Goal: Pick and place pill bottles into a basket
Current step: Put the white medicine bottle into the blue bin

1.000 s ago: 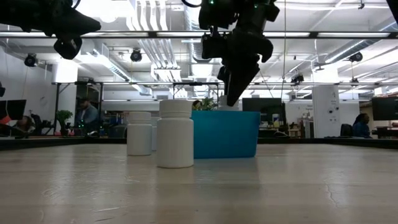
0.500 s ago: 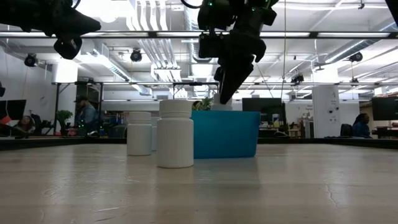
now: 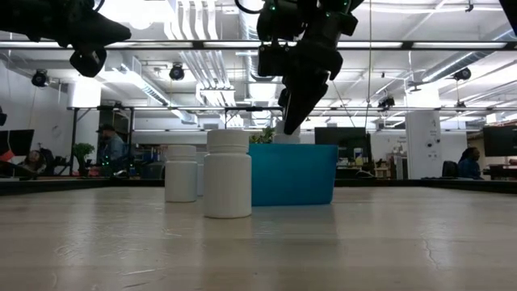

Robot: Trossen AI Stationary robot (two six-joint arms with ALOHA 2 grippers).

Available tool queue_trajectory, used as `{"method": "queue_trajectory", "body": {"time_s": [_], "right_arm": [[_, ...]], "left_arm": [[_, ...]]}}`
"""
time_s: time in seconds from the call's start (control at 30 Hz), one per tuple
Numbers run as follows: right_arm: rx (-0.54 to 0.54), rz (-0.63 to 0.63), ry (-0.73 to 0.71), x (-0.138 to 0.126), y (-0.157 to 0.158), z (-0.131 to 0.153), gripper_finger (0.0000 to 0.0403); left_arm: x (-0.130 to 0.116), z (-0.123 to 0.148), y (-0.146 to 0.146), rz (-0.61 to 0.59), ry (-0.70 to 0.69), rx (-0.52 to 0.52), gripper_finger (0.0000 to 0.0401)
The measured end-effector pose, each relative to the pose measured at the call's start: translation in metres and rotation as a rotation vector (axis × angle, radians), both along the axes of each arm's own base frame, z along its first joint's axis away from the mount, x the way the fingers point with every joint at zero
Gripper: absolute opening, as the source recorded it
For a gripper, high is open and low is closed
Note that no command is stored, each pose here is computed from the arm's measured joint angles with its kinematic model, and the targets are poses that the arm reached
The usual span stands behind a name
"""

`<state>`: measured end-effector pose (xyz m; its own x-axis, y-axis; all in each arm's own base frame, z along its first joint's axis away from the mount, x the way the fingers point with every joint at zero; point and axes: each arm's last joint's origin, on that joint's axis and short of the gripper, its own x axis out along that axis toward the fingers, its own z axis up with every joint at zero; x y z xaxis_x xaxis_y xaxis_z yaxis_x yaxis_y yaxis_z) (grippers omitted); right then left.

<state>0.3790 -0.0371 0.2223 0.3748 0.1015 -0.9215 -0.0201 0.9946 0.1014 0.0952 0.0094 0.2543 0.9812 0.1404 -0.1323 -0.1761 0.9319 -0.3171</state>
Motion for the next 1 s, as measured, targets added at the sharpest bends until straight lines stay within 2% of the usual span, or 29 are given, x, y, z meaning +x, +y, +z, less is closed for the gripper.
{"method": "queue_trajectory", "body": {"time_s": [0.2, 0.4, 1.0], "right_arm": [[0.0, -0.001, 0.014, -0.001, -0.002, -0.001, 0.0149], [0.018, 0.007, 0.068, 0.004, -0.001, -0.018, 0.0149], [0.007, 0.057, 0.104, 0.01, -0.001, -0.026, 0.0149]], "left_arm": [[0.0, 0.0, 0.0, 0.0, 0.0, 0.0, 0.0008], [0.0, 0.0, 0.0, 0.002, 0.0, 0.0, 0.0008], [0.0, 0.0, 0.0, 0.003, 0.0, -0.001, 0.0008]]}}
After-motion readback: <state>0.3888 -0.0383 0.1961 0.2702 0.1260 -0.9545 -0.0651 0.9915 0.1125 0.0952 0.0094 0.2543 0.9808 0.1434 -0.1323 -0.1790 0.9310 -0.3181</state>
